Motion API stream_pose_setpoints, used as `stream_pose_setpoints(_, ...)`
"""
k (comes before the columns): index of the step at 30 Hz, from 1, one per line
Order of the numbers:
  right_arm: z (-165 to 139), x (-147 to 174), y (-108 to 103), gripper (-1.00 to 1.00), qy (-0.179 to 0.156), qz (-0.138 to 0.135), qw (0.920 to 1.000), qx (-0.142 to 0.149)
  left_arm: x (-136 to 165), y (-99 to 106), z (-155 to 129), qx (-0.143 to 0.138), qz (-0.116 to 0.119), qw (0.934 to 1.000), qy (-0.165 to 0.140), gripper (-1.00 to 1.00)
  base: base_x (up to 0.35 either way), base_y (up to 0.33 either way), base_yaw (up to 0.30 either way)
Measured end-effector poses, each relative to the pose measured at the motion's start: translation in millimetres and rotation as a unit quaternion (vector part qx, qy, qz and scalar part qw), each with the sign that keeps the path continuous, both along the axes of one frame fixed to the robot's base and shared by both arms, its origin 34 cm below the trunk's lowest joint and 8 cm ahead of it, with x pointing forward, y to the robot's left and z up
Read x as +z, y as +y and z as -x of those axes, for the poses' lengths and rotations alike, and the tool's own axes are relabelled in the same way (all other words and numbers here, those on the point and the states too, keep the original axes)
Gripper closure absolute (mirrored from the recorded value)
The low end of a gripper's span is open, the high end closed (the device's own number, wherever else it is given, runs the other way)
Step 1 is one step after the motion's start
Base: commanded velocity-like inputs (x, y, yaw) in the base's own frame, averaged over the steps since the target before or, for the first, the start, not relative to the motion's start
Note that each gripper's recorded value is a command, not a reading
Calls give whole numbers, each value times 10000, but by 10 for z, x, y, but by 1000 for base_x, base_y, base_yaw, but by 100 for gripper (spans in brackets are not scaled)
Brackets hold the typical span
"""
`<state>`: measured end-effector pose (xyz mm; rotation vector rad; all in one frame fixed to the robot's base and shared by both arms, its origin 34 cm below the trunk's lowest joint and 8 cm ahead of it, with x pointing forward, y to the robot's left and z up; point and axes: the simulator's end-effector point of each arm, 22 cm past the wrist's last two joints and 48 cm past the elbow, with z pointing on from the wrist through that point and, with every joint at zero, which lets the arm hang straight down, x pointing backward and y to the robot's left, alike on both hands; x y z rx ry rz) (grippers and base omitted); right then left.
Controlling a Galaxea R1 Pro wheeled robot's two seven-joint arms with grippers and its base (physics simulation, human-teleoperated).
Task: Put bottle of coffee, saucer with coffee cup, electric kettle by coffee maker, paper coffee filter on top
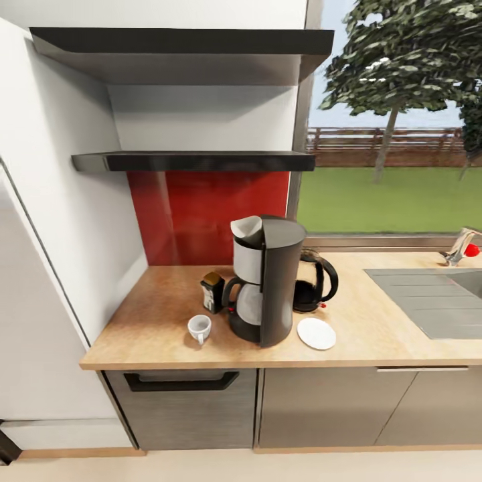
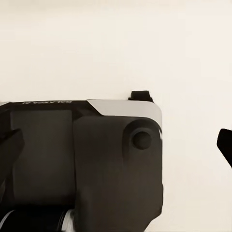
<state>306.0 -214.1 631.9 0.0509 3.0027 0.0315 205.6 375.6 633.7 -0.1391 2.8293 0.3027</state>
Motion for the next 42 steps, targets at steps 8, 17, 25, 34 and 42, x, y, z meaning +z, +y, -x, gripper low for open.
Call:
stream_pose_setpoints(8,-1,0,-3,-100,0,2,10000,0,1,1,-4,3,-1,10000,-3,-100,0,304,0)
stream_pose_setpoints(17,-15,0,-66,-100,-23,37,10000,-43,3,17,0,-10,-17,10000,2,-100,25,304,0)
stream_pose_setpoints(25,-38,4,-81,-100,-46,39,10000,-55,3,23,3,-9,-21,10000,8,-100,6,304,0)
stream_pose_setpoints(34,-960,327,80,-100,-1858,-134,9823,-191,14,95,63,4,-106,9999,37,-100,-68,155,0)
stream_pose_setpoints(42,-2150,1265,579,-100,-3861,-787,9183,-376,21,160,100,6,-148,9999,82,-100,-1,2,0)
